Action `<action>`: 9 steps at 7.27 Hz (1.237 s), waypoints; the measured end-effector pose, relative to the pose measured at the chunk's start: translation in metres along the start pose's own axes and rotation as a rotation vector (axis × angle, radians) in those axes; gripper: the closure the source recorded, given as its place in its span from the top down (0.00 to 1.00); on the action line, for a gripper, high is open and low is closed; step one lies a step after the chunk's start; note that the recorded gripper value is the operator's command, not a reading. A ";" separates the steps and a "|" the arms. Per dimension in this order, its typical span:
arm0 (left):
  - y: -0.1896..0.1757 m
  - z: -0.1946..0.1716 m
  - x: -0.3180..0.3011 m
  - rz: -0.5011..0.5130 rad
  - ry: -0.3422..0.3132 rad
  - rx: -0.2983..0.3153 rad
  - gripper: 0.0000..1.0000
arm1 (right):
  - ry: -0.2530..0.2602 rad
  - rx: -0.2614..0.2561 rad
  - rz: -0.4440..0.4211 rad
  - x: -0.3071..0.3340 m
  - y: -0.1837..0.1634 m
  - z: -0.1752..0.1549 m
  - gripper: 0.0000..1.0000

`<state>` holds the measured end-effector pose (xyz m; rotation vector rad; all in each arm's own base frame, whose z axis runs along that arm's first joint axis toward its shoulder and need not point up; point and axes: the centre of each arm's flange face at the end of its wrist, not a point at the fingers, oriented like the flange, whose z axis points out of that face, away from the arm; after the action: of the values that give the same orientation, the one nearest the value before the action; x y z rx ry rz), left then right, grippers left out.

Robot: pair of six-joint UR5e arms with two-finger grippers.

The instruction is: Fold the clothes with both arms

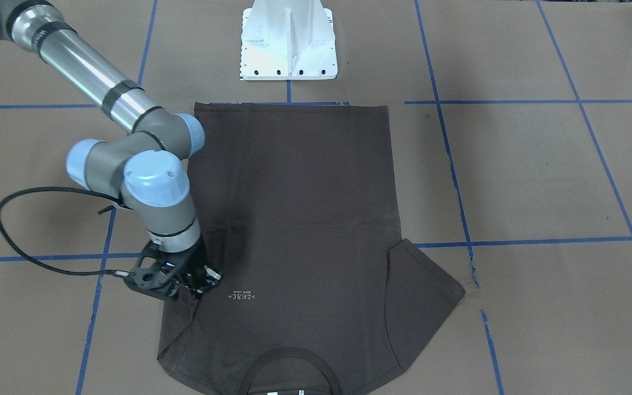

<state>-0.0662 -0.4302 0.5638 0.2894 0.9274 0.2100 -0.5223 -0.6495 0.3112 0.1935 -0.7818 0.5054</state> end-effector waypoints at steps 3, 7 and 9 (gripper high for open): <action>-0.008 -0.013 0.018 -0.006 -0.003 0.026 1.00 | 0.025 0.081 0.004 -0.012 -0.015 0.009 0.84; -0.017 -0.021 0.030 0.013 -0.005 0.068 1.00 | 0.015 0.140 0.022 -0.010 -0.040 -0.001 1.00; -0.027 -0.019 0.037 0.038 -0.001 0.089 0.98 | -0.043 0.114 0.018 -0.019 -0.028 -0.017 1.00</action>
<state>-0.0582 -0.4416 0.5160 0.3897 0.9323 0.2032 -0.5086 -0.6747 0.2865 0.3037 -0.7982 0.5645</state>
